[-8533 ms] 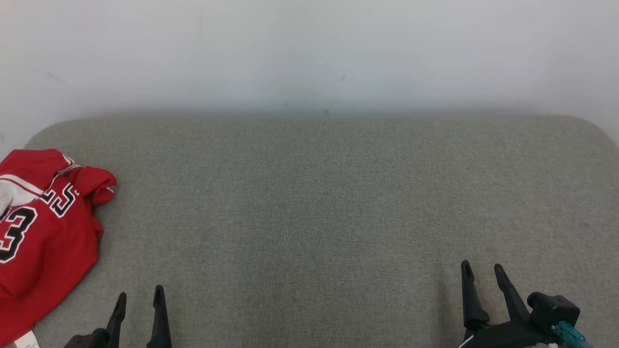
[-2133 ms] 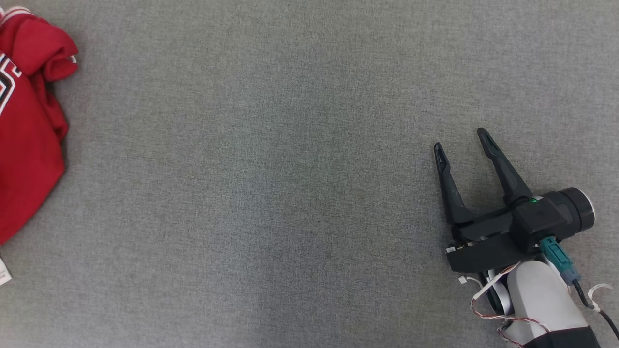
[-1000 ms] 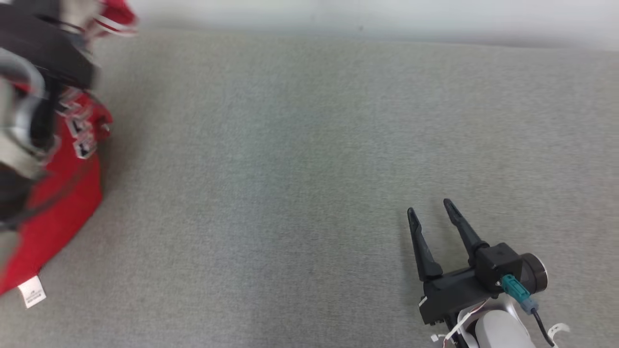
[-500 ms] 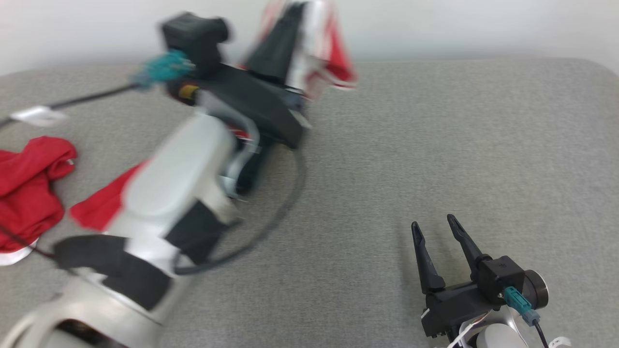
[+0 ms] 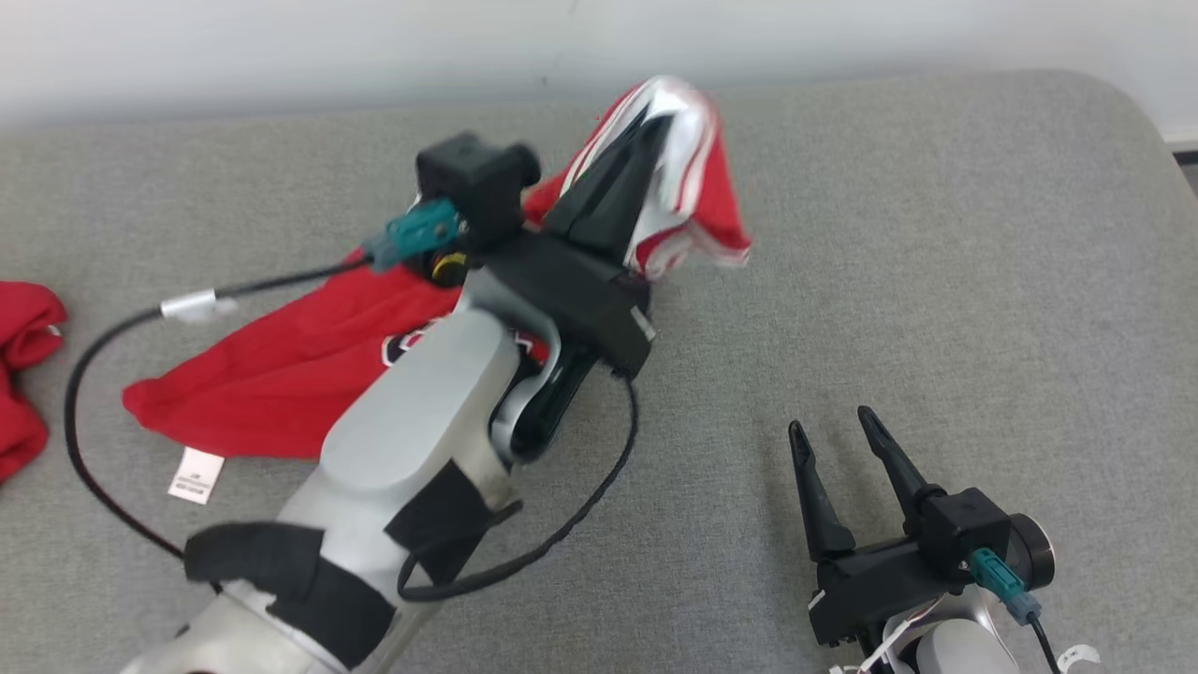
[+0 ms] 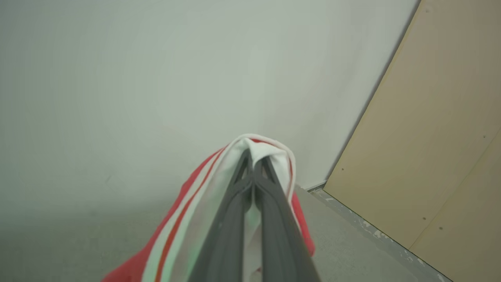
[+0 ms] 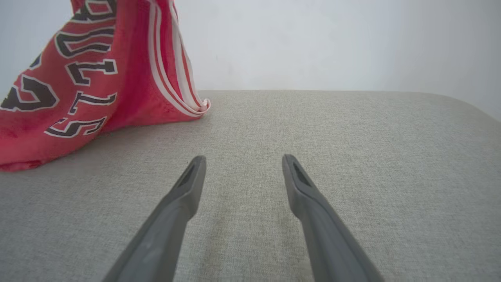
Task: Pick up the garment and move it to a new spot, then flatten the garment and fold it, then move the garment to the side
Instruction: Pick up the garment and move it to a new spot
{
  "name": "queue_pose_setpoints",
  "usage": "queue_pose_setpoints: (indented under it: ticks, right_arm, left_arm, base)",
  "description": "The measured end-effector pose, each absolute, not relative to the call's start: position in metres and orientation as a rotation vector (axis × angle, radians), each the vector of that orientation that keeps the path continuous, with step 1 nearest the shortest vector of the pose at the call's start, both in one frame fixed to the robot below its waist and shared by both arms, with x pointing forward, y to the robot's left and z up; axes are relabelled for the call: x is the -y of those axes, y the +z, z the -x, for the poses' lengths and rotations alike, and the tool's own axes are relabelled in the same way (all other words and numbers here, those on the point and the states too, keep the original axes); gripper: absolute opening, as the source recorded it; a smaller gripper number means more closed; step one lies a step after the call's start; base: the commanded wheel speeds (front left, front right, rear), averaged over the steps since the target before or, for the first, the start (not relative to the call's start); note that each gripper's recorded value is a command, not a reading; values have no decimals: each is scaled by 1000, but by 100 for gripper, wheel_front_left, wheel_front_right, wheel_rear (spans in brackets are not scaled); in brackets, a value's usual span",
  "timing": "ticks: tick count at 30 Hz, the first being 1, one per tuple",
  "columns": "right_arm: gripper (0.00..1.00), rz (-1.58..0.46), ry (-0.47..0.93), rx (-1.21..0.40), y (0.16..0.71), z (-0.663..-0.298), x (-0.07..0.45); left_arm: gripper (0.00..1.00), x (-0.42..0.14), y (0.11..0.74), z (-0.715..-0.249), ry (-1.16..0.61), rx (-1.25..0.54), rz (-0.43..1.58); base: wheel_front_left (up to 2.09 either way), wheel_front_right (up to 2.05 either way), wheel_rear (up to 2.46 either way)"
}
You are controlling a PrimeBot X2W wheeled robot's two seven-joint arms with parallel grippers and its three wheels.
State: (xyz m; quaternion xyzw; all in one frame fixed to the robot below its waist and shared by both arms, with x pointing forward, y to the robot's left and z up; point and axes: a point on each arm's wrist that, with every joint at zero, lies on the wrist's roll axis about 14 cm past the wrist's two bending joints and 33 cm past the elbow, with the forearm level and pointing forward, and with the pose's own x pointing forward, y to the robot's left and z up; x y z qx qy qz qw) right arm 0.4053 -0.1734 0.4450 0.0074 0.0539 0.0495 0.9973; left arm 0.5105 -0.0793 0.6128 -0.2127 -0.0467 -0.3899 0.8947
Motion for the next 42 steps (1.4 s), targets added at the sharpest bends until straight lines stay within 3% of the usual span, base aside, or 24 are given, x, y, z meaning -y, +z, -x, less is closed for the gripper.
queue_pose_setpoints:
  ticks: [1,2,3,12,18,31,42]
  right_arm:
    - [100,-15,95,-112,444,-405,175]
    - [100,-15,95,-112,444,-405,175]
    - [100,-16,92,-115,442,-405,176]
    - [100,-24,101,-96,448,-411,172]
    - [100,-25,104,-74,456,-410,171]
    - [100,-27,99,-48,467,-390,171]
    - [100,-29,89,-27,474,-368,173]
  left_arm:
    - [37,78,603,-511,-800,79,427]
    - [94,78,603,-511,-800,79,427]
    - [100,77,592,-511,-792,59,419]
    - [100,7,519,-515,-583,-62,356]
    - [100,-57,501,-508,-402,-49,304]
    - [100,-169,485,-441,-95,3,217]
    - [100,-201,473,-375,13,-19,122]
  base:
    - [0,0,0]
    - [0,0,0]
    - [0,0,0]
    - [0,0,0]
    - [0,0,0]
    - [0,0,0]
    - [0,0,0]
